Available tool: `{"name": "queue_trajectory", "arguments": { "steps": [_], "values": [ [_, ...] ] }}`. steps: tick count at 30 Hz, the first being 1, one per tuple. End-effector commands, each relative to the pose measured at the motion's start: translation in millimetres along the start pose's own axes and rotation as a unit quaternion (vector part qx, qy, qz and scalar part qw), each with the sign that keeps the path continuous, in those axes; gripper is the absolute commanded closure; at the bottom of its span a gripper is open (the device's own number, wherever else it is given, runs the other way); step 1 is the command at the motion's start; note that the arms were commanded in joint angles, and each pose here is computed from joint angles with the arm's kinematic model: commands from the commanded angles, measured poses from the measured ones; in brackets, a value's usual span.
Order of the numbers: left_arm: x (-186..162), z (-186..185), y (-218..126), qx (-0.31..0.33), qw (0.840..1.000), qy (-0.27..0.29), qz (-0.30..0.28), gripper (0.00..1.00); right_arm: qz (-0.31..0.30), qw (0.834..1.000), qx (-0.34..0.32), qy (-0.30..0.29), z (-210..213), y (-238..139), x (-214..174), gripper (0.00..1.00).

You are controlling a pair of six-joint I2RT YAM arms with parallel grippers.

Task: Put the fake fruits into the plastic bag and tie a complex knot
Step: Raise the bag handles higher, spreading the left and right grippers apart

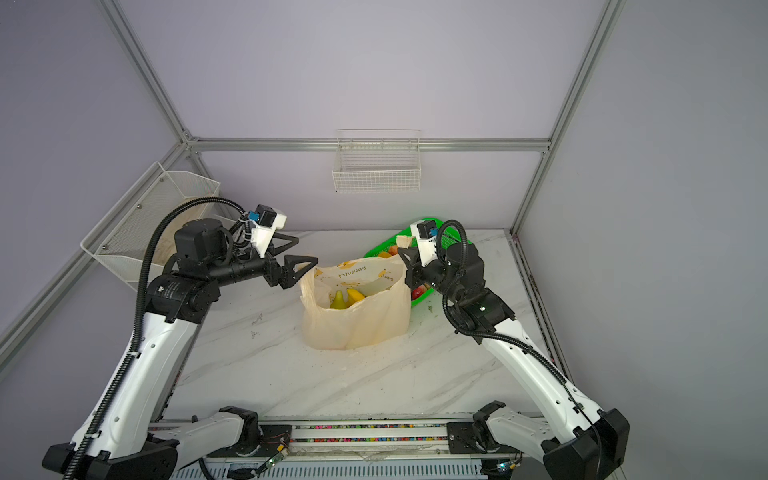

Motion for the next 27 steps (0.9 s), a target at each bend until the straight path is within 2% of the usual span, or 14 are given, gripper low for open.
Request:
{"name": "queue_trajectory", "arguments": {
  "steps": [1, 4, 9, 15, 16, 20, 27],
  "values": [
    [33, -20, -15, -0.043, 0.995, 0.074, -0.049, 0.19, -0.018, 1.000, 0.001, -0.011, 1, -6, 12, 1.00],
    [26, -20, -11, -0.052, 0.995, 0.076, -0.042, 0.31, -0.020, 1.000, 0.001, -0.009, 1, -7, 13, 1.00],
    [20, -25, -11, -0.071, 0.994, 0.066, -0.042, 0.61, -0.024, 0.999, -0.017, 0.011, -3, -10, 16, 1.00],
    [32, -36, -10, -0.109, 0.990, 0.027, -0.081, 0.97, -0.065, 0.994, -0.080, 0.035, -9, -47, 35, 1.00],
    [37, -34, -8, -0.110, 0.989, 0.010, -0.094, 1.00, -0.074, 0.993, -0.083, 0.035, -8, -53, 39, 1.00],
    [56, -22, 7, -0.126, 0.980, -0.066, -0.136, 1.00, -0.080, 0.991, -0.105, 0.037, -12, -63, 40, 1.00],
    [63, 12, 35, -0.074, 0.980, -0.115, -0.145, 1.00, -0.083, 0.989, -0.119, 0.028, -17, -58, 34, 1.00]
  ]
}}
Point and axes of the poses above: each gripper's point midway between its finger pads, its own y axis out along the fingers, its own z axis along the line the jaws close on, x = y × z, the point moved 5 cm from there along -y, back along the fingers
